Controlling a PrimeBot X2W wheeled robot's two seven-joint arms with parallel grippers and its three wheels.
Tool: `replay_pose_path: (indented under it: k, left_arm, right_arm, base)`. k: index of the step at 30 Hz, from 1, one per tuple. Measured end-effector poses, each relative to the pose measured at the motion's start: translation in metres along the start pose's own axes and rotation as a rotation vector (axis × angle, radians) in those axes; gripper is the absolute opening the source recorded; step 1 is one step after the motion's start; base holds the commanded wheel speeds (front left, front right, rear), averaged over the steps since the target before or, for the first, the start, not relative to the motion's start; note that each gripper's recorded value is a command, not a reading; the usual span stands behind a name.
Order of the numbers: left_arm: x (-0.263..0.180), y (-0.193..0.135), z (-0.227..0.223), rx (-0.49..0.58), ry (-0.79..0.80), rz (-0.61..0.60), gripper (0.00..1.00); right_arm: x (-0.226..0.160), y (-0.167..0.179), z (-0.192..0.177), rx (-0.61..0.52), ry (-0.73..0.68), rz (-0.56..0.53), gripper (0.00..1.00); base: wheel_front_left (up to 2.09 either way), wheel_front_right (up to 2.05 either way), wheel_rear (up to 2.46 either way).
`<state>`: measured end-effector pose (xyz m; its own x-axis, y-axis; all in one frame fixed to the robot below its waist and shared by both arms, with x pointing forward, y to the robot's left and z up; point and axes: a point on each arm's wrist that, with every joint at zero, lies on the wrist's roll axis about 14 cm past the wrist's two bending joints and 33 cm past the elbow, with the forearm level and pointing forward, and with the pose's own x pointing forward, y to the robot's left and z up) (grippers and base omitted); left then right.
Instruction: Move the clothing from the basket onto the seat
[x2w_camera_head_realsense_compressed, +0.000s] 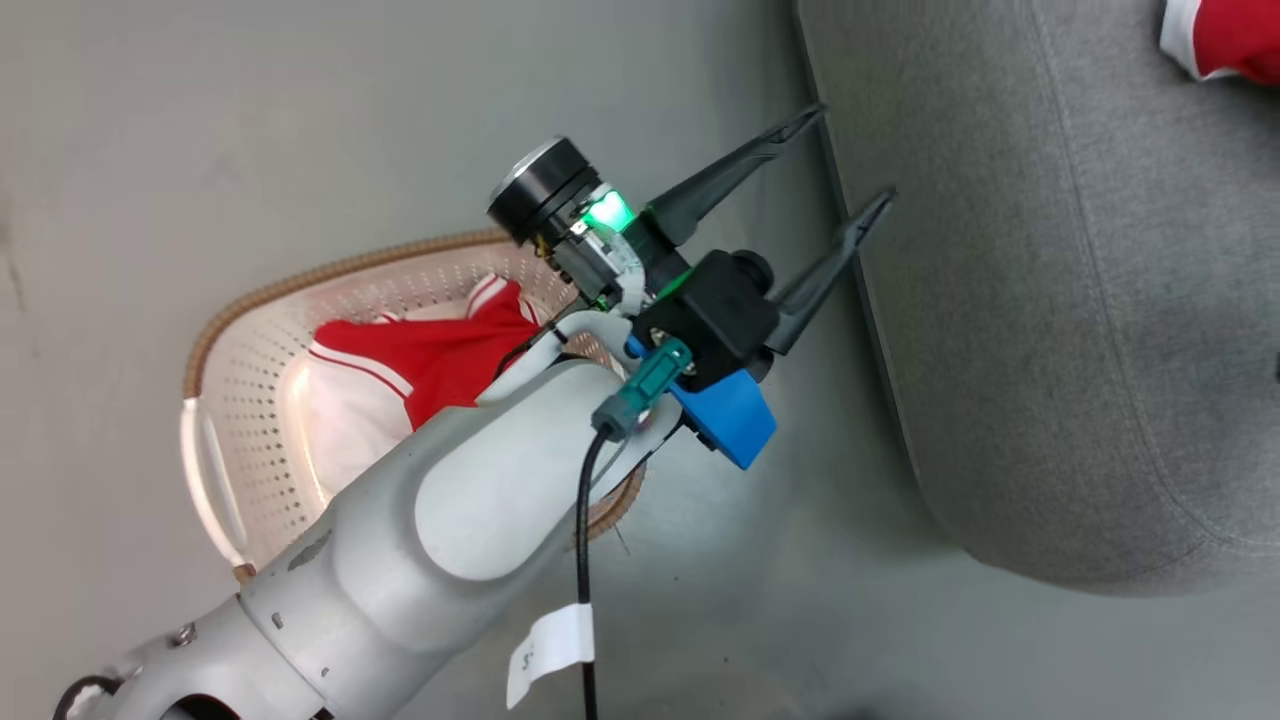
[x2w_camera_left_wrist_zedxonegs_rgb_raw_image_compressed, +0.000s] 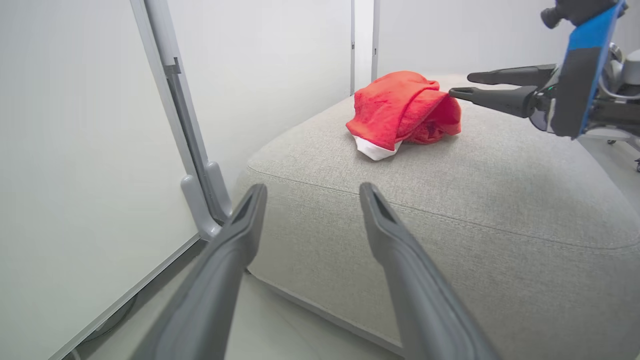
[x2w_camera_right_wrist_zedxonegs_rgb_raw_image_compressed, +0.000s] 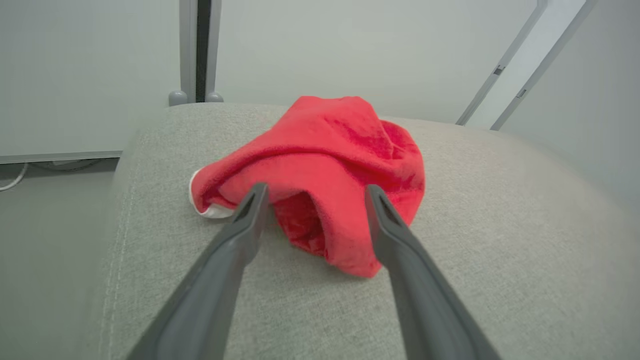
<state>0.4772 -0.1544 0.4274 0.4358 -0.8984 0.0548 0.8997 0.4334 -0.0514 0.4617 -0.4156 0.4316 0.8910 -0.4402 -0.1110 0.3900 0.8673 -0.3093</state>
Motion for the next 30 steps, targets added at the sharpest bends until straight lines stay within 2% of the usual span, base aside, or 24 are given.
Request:
replay_pose_path:
  k: [9,21,30]
  left_arm:
    - [-0.033,0.024,0.049,0.012,-0.044,0.19,1.0]
    - [-0.131,0.071,0.107,0.068,-0.119,0.559,1.0]
    - [-0.217,0.08,0.122,0.073,-0.138,0.798,1.0]
  right_arm:
    - [-0.036,0.062,0.06,0.115,-0.166,0.179,1.0]
    - [-0.089,0.14,0.141,0.281,-0.357,0.416,1.0]
    - [-0.131,0.165,0.161,0.346,-0.394,0.52,1.0]
  base:
    - [0.0,0.0,0.0]
    - [0.0,0.0,0.0]
    - [0.0,0.0,0.0]
